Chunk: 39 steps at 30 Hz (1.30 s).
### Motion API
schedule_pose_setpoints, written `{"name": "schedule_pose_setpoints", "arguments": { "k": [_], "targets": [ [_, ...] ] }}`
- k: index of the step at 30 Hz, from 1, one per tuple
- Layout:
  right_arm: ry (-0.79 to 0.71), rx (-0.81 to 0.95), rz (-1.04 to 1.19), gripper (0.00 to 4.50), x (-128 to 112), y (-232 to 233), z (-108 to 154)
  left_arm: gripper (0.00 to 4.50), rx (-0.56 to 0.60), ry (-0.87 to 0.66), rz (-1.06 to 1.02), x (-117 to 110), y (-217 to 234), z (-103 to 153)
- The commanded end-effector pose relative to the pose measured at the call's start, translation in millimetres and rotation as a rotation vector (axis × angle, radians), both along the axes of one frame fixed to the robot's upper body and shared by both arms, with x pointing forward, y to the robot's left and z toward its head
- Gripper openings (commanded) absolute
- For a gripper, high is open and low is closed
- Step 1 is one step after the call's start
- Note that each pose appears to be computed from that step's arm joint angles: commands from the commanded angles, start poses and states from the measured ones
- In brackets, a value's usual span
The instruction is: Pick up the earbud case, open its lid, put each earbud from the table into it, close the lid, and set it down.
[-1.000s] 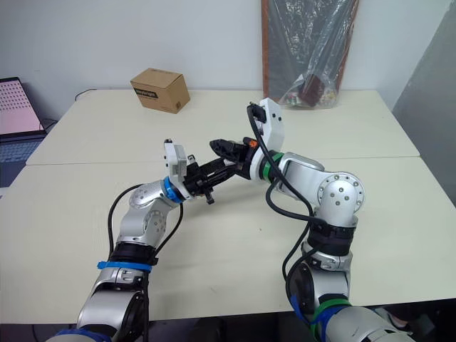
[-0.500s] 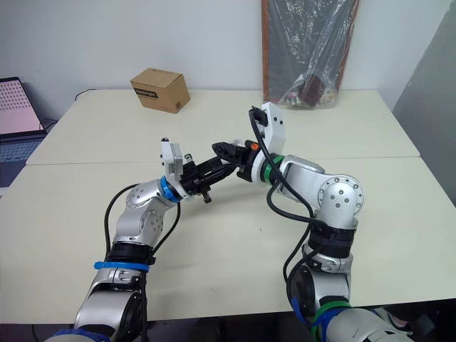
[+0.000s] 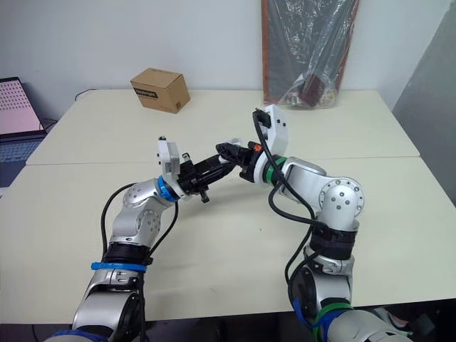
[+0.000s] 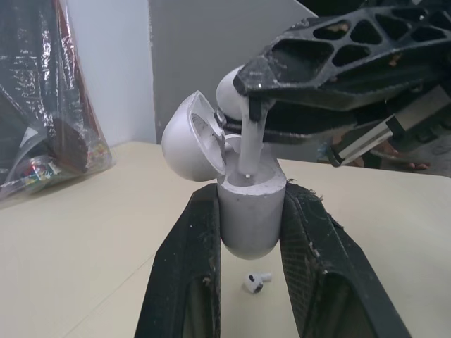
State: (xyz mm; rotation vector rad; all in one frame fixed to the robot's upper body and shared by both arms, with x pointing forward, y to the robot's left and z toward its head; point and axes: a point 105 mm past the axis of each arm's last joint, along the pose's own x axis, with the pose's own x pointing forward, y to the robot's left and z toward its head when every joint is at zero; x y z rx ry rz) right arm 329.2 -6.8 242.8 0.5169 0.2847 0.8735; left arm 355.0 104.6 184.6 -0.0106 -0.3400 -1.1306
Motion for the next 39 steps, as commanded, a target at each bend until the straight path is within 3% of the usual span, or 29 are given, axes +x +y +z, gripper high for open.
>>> {"name": "schedule_pose_setpoints", "arguments": {
  "k": [1,29,39],
  "targets": [
    [-0.04,0.022,0.018,0.37,-4.2,1.4,9.6,0.86,-0.012,-0.056,-0.002,-3.9,1.6,13.2],
    [0.025,-0.055,-0.121,0.37,4.6,1.3,-9.8,0.86,-0.161,-0.077,0.019,-7.6,-12.3,42.4],
    [-0.041,-0.045,-0.135,3.76,0.8,-2.6,-1.5,0.86,-0.135,-0.082,0.013,-10.8,-9.8,38.7]
  ]
}}
